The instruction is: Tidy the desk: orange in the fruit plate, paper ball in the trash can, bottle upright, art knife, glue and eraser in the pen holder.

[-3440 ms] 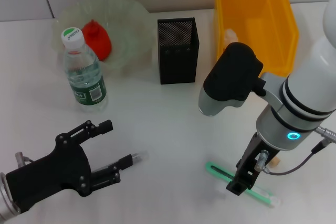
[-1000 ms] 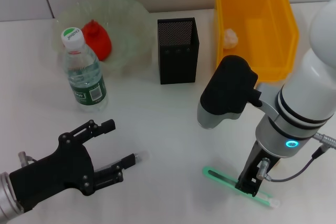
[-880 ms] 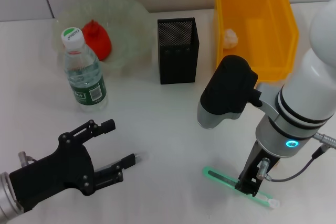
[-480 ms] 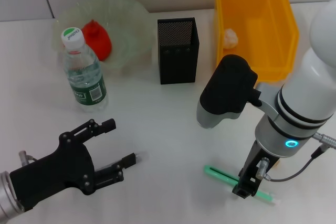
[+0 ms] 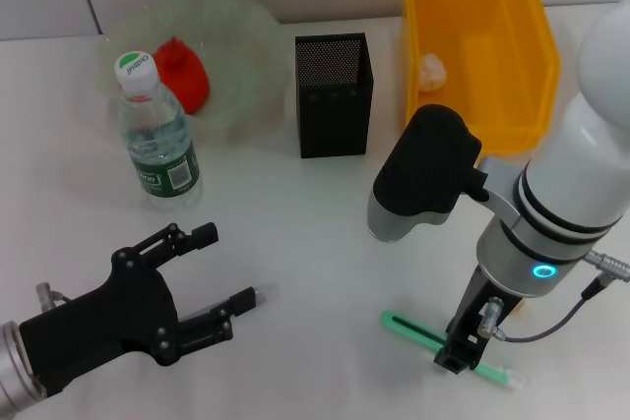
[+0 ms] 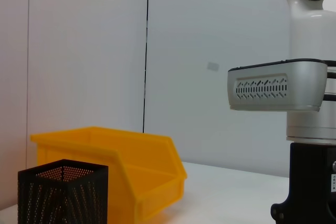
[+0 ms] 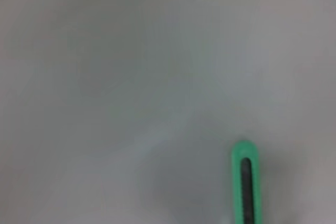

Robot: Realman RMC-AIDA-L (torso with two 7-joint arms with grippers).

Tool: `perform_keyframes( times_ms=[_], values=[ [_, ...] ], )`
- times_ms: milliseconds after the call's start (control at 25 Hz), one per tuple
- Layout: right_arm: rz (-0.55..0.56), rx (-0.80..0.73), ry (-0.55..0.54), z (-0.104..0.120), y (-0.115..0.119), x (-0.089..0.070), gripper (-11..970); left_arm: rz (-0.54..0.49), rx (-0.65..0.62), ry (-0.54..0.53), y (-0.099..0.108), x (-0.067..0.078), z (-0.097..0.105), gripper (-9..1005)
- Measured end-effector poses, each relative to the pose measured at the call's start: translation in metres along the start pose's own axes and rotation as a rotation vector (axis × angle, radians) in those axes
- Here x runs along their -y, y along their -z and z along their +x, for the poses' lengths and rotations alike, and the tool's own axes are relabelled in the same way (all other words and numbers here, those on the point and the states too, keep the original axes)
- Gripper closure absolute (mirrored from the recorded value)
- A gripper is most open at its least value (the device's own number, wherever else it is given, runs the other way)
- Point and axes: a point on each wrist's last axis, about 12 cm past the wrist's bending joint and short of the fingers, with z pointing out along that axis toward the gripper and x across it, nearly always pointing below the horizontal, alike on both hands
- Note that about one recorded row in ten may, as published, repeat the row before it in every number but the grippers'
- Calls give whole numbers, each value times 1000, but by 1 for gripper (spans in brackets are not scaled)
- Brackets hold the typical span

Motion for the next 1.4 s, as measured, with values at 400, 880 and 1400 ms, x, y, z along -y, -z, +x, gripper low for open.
perform_keyframes(
  times_ms=[400,880,1400],
  values=[
    [1,-6,12,-1,1,-1,770,-2,-1,0,1,1,1,181],
    [10,0,19,-1,3,-2,908,-4,-1,2,1,1,1,182],
    [16,18,19,-2,9,-3,844,-5,-1,3,1,2,1,182]
  ],
)
